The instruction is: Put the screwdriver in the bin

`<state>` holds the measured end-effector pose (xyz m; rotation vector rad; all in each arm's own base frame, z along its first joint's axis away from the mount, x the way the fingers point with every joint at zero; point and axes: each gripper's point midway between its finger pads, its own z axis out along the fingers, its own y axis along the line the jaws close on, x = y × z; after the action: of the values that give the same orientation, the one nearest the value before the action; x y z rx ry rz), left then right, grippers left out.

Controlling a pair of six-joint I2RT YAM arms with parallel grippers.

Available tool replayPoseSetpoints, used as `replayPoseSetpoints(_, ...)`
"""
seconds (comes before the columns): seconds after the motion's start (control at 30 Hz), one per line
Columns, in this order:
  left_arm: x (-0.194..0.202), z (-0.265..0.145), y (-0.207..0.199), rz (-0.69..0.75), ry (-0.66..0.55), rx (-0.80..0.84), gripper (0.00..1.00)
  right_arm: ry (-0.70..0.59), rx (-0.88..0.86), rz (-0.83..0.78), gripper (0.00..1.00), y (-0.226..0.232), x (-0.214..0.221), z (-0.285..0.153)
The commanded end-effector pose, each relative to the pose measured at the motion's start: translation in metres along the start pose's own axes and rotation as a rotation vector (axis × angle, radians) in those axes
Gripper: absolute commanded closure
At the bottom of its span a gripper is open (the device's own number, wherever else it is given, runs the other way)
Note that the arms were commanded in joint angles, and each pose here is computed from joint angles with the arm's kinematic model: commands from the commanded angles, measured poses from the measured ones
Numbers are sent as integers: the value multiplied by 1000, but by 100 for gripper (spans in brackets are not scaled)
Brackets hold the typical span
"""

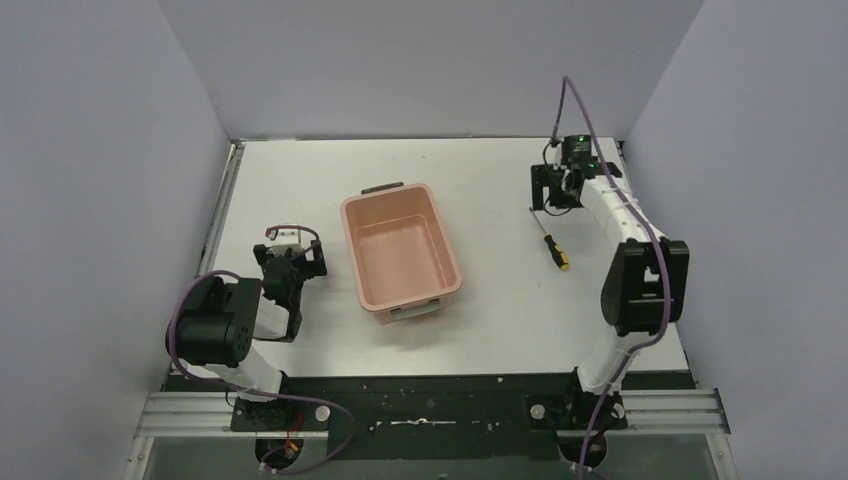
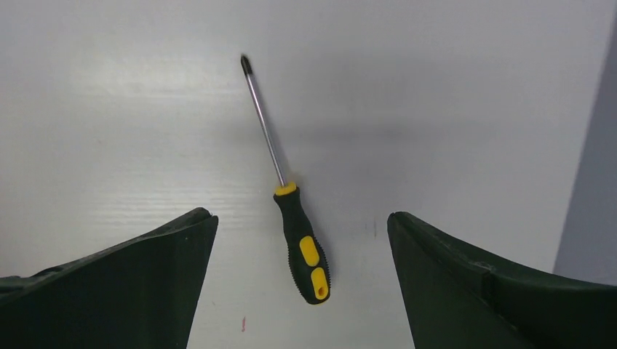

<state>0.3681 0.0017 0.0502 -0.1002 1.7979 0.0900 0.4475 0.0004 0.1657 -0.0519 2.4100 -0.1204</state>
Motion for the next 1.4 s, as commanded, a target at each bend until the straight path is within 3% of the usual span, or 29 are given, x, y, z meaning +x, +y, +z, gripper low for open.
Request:
replayPoseSetpoints(0.0, -26, 7, 0, -11, -85, -4, 3, 277, -17, -85, 10, 1, 77, 31)
replayPoseSetpoints(0.17, -25, 7, 0, -9, -84, -4, 3, 375, 13, -106, 17, 0, 122, 68)
replayPoseSetpoints(0.23, -25, 7, 0, -10, -85, -3, 3, 409, 41, -129, 25, -5, 135, 75)
replayPoseSetpoints(0.3, -26, 7, 0, -11, -85, -4, 3, 436, 46, -140, 45, -6, 146, 80)
replayPoseSetpoints(0.37, -26, 7, 0, -10, -85, -4, 3, 455, 39, -144, 75, -5, 151, 80)
replayPoseSetpoints(0.43, -25, 7, 0, -10, -84, -4, 3, 449, 43, -146, 98, -6, 144, 74)
replayPoseSetpoints(0.67, -26, 7, 0, -10, -85, -3, 3, 341, 48, -79, 100, -5, 57, 4)
replayPoseSetpoints(0.97, -25, 7, 0, -9, -84, -3, 3, 232, 134, 149, 100, 4, -8, -89)
replayPoseSetpoints(1.03, -26, 7, 0, -10, -86, -3, 3, 192, 79, 124, 100, 41, -17, -95)
replayPoseSetpoints(1.2, -25, 7, 0, -10, -84, -4, 3, 82, -154, -13, 100, 187, -31, -122)
replayPoseSetpoints(1.37, -26, 7, 0, -9, -86, -3, 3, 21, -349, -157, 100, 311, -10, -155)
